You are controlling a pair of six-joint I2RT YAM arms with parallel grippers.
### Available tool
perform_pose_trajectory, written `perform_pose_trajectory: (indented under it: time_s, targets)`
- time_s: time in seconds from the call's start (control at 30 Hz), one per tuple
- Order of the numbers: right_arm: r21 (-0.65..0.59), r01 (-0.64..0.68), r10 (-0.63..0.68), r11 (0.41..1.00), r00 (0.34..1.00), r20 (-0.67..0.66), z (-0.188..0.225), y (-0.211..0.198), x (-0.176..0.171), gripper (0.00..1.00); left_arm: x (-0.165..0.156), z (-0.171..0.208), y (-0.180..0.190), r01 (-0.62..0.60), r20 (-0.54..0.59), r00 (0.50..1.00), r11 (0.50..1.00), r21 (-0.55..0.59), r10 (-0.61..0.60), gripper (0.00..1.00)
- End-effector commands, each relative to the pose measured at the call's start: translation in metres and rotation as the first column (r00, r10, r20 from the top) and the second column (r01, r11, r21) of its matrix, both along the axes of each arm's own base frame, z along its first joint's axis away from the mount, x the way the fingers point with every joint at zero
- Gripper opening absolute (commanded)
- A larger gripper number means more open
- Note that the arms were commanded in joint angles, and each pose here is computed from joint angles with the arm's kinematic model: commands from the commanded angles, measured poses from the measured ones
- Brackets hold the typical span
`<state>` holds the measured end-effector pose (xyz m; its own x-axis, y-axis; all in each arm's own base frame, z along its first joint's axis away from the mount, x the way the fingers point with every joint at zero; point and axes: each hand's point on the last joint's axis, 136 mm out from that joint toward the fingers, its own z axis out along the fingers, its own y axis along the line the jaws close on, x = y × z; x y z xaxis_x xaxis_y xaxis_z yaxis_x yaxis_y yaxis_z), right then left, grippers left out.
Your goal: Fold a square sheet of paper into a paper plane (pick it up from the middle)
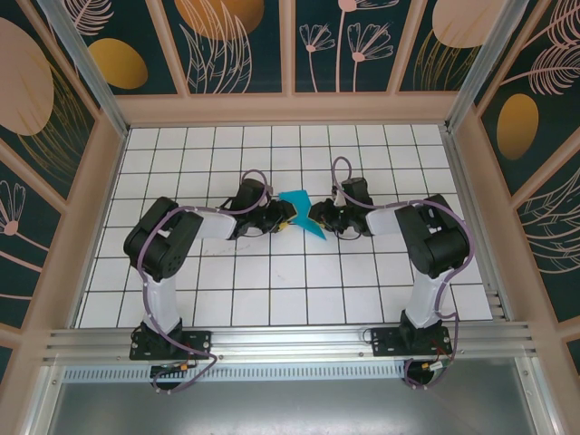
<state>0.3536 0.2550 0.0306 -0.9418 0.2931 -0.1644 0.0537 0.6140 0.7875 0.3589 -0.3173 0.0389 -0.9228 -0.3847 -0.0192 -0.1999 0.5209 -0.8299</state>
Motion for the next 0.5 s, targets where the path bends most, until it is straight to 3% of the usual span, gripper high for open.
perform_pose_trajectory:
  time_s: [0.0,0.13,0.23,0.37,0.47]
  targets:
    - [0.011,-0.009,0.01,1.0,0.999,-0.039,-0.008,-0.004,-0.012,0.31,0.006,0.007,-0.01,0.013,0.026,1.0,0.999,-0.039,-0.012,0.31]
    - [0.019,-0.048,0.047,0.999,0.995,0.086,0.018,-0.002,-0.005,0.34,0.007,0.006,-0.009,0.007,0.032,0.999,1.0,-0.028,-0.006,0.13]
    - [-0.028,-0.04,0.044,0.999,0.98,0.196,0.039,-0.007,0.003,0.48,0.007,0.006,-0.008,0.008,0.031,1.0,1.0,-0.024,-0.007,0.04]
    - [-0.129,-0.029,0.07,0.991,0.943,0.326,0.053,-0.019,0.006,0.62,0.007,0.01,-0.007,0.007,0.04,0.999,1.0,-0.009,-0.006,0.0]
    - [-0.243,-0.02,0.12,0.97,0.906,0.406,0.052,-0.028,0.004,0.65,0.006,0.009,-0.005,0.006,0.036,0.999,1.0,0.004,-0.006,0.0]
